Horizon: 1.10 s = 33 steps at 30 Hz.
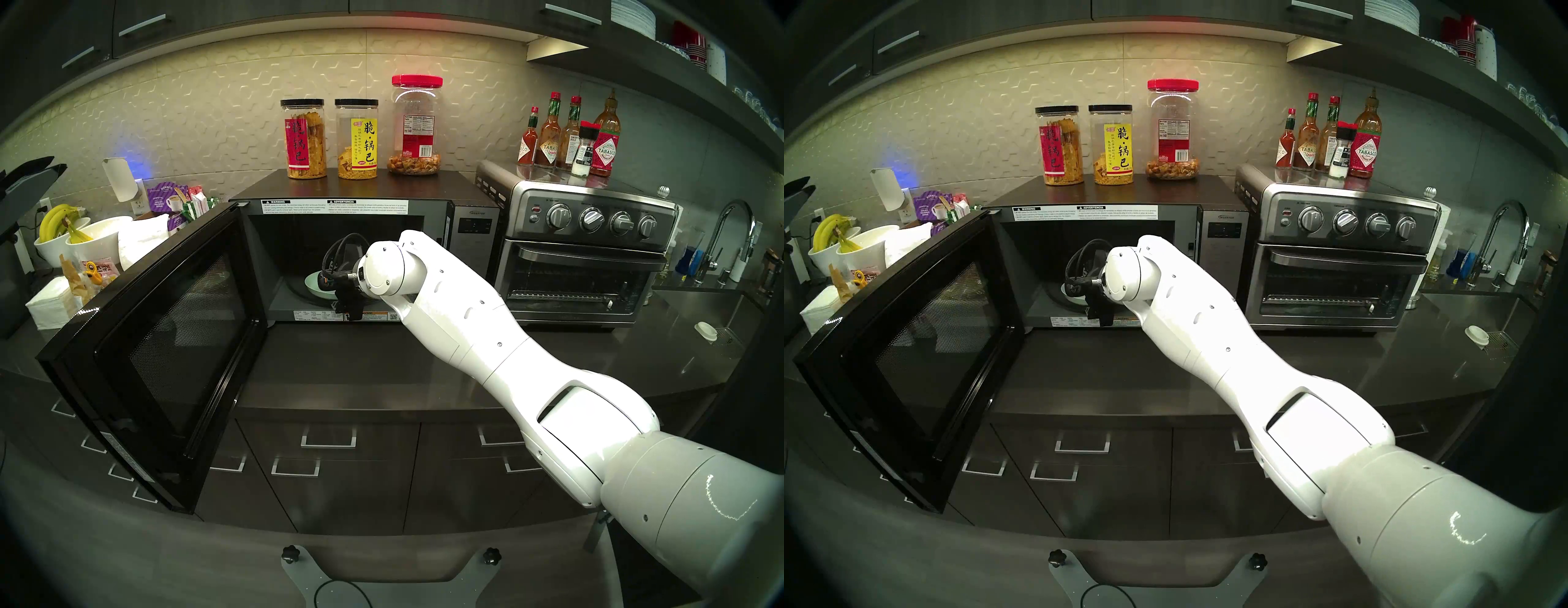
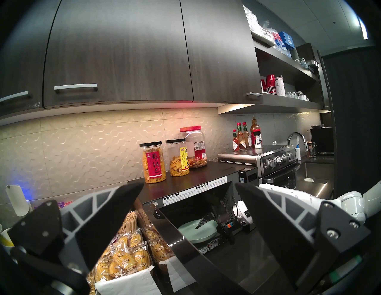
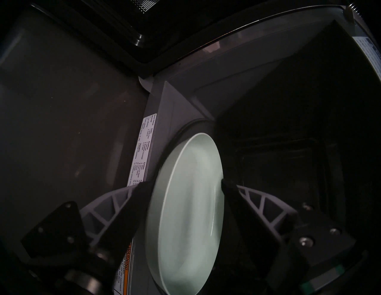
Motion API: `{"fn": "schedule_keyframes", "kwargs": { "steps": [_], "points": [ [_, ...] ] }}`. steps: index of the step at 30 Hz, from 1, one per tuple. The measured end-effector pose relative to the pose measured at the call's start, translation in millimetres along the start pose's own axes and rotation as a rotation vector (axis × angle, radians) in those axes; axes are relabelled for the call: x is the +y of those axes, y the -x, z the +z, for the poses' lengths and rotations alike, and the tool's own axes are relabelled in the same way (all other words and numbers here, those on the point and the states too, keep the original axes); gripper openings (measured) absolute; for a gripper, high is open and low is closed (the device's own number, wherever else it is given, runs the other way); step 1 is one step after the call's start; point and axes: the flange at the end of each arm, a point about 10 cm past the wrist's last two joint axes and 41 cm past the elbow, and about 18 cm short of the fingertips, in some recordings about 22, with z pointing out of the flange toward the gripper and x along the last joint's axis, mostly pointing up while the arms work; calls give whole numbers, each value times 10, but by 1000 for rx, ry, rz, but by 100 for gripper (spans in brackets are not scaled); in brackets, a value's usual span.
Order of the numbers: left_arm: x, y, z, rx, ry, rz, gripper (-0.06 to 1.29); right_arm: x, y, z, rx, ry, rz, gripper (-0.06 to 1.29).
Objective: Open the microwave, put the plate inside, and close the door
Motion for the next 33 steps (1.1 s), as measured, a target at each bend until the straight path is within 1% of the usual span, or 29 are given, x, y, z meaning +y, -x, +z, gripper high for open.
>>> {"fn": "schedule_keyframes", "kwargs": {
  "steps": [3, 11, 17, 25, 27, 28, 29, 33],
  "points": [
    [0, 0, 0, 0, 0, 0, 127, -22, -6, 5, 5, -4, 1, 88],
    [0, 0, 0, 0, 0, 0, 127, -80, -23, 11, 20, -26, 4, 104],
    [0, 0, 0, 0, 0, 0, 127, -120, -54, -3, 29, -58, 5, 104],
    [0, 0, 0, 0, 0, 0, 127, -168, -30, -9, 14, -112, 30, 106],
    [-1, 0, 0, 0, -1, 1, 127, -174, -19, -9, 12, -121, 36, 108],
    [-1, 0, 0, 0, -1, 1, 127, -178, -9, -9, 10, -127, 40, 115],
    [-1, 0, 0, 0, -1, 1, 127, -182, -2, -10, 9, -131, 43, 118],
    [-1, 0, 0, 0, -1, 1, 127, -193, 21, -13, 7, -145, 51, 119]
  ]
}}
